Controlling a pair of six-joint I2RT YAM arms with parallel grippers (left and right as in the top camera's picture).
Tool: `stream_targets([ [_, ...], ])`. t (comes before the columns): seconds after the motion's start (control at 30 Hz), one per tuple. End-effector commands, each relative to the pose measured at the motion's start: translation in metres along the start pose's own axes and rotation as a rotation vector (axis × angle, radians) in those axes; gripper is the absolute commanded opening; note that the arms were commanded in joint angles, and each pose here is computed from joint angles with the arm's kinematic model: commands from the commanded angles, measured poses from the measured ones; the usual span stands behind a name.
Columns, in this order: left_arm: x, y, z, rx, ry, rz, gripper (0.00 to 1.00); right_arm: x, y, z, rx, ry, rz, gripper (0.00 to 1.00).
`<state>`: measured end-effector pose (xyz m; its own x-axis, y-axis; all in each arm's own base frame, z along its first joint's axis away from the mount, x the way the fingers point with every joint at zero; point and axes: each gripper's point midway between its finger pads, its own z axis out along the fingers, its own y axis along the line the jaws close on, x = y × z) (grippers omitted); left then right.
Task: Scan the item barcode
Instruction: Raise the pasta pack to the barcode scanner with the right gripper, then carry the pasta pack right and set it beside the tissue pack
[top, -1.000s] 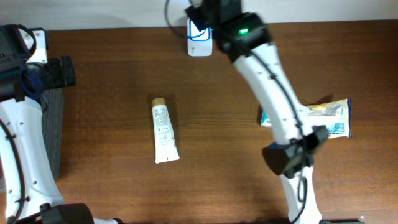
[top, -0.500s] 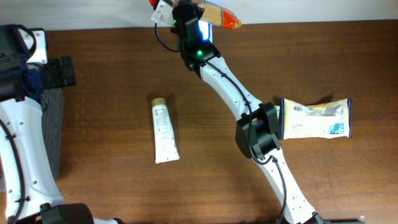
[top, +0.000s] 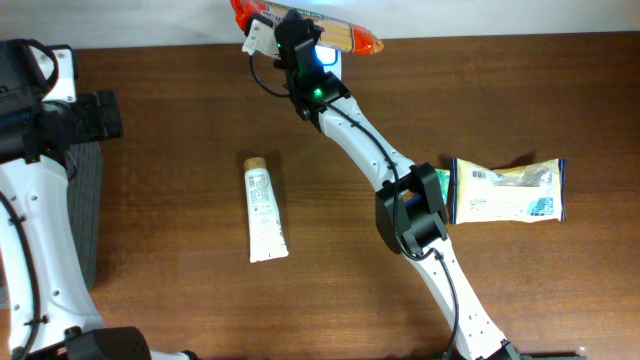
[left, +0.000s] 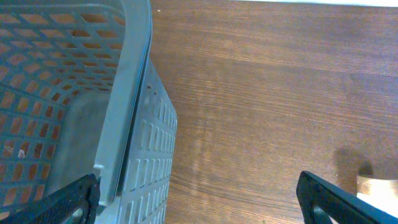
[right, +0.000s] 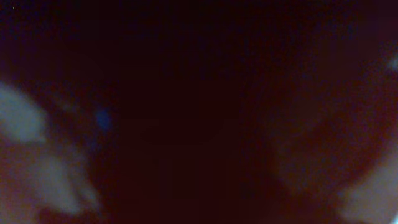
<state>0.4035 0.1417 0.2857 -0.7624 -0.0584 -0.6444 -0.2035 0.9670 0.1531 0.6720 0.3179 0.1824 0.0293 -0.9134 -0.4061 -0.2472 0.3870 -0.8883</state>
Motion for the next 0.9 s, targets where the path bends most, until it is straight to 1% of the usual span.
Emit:
stream_targets([
  [0.0,-0.002,0.0,-0.001,0.0,-0.007,-0.008,0.99,-0.021,-0.037,-0.012,0.07,-0.045,0.019,0.04],
  [0.17,-0.002,0.0,-0.001,0.0,-0.007,-0.008,0.99,-0.031,-0.028,-0.014,0.03,-0.087,0.014,0.04],
  [0.23,-0.002,0.0,-0.001,0.0,-0.007,-0.008,0.99,-0.044,-0.038,-0.023,0.044,-0.108,0.021,0.04],
  [0.3,-0.002,0.0,-0.001,0.001,-0.007,-0.008,0.99,-0.052,-0.06,-0.035,0.068,-0.109,0.033,0.04],
  [0.37,-0.002,0.0,-0.001,0.0,-0.007,-0.008,0.99,-0.047,-0.088,-0.056,0.061,-0.036,0.041,0.04],
  [0.43,-0.002,0.0,-0.001,0.001,-0.007,-0.008,0.99,-0.037,-0.098,-0.078,-0.005,0.036,0.143,0.04],
  [0.53,-0.002,0.0,-0.001,0.001,-0.007,-0.008,0.99,-0.008,-0.113,-0.126,-0.084,0.213,0.44,0.04],
  [0.63,-0.002,0.0,-0.001,0.0,-0.007,-0.008,0.99,0.033,-0.111,-0.187,-0.176,0.445,0.728,0.04],
  [0.67,-0.002,0.0,-0.001,0.001,-0.007,-0.008,0.99,0.053,-0.099,-0.21,-0.243,0.556,0.782,0.04],
  [0.7,-0.002,0.0,-0.001,0.0,-0.007,-0.008,0.99,0.069,-0.08,-0.227,-0.348,0.649,0.817,0.04],
  [0.77,-0.002,0.0,-0.001,0.001,-0.007,-0.008,0.99,0.086,-0.049,-0.243,-0.516,0.77,0.878,0.04],
  [0.8,-0.002,0.0,-0.001,0.0,-0.007,-0.008,0.99,0.106,-0.019,-0.254,-0.672,0.889,0.919,0.04],
  [0.87,-0.002,0.0,-0.001,0.0,-0.007,-0.008,0.99,0.122,0.006,-0.257,-0.761,0.971,0.941,0.04],
])
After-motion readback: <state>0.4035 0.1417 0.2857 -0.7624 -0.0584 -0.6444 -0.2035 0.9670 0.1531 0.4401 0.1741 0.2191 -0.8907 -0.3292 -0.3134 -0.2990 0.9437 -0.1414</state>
